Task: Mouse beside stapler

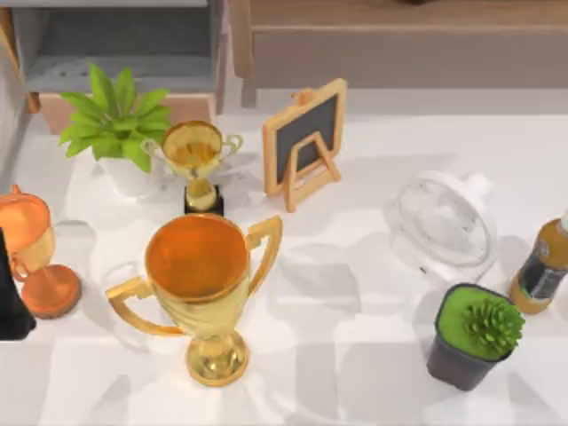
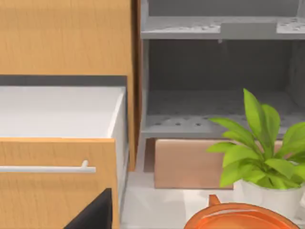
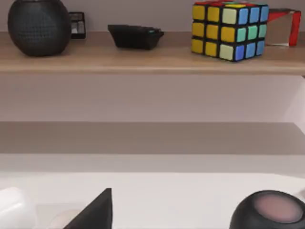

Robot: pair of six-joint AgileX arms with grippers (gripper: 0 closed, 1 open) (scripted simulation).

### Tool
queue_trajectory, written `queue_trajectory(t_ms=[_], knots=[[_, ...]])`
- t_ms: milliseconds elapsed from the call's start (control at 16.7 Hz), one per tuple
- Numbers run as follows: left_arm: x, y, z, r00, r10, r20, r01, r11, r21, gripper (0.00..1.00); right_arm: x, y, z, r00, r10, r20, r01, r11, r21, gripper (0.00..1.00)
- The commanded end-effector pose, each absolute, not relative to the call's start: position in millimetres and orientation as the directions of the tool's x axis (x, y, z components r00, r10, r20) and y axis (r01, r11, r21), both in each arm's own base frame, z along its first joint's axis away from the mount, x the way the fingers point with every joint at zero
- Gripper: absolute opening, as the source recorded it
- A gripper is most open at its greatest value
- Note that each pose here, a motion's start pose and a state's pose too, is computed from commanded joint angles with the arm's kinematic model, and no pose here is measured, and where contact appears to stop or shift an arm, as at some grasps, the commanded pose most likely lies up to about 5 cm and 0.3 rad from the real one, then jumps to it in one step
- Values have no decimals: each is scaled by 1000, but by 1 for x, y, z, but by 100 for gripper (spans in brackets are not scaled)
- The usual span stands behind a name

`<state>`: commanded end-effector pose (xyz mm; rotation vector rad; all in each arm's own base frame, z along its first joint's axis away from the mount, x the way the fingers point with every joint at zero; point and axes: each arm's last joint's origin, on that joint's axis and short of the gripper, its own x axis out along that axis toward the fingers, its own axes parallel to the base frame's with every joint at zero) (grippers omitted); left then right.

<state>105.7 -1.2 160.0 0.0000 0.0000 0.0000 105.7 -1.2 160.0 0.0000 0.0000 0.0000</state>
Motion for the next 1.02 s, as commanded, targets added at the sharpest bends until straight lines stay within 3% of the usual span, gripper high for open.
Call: queue_trajectory(t_ms=[300, 600, 780, 1020], knots=[[106, -1, 172, 999, 3, -38, -3, 1000, 11, 100, 106, -1, 160, 1000, 0, 0, 0, 1000, 0, 100], [121, 5, 232, 975, 39, -219, -27, 998, 60, 100, 106, -1, 160, 1000, 0, 0, 0, 1000, 0, 100], [155, 14, 284, 924, 72, -376, -38, 995, 95, 100, 106, -1, 160, 1000, 0, 0, 0, 1000, 0, 100], [241, 39, 332, 789, 111, -604, -41, 991, 129, 100, 106, -1, 160, 1000, 0, 0, 0, 1000, 0, 100]])
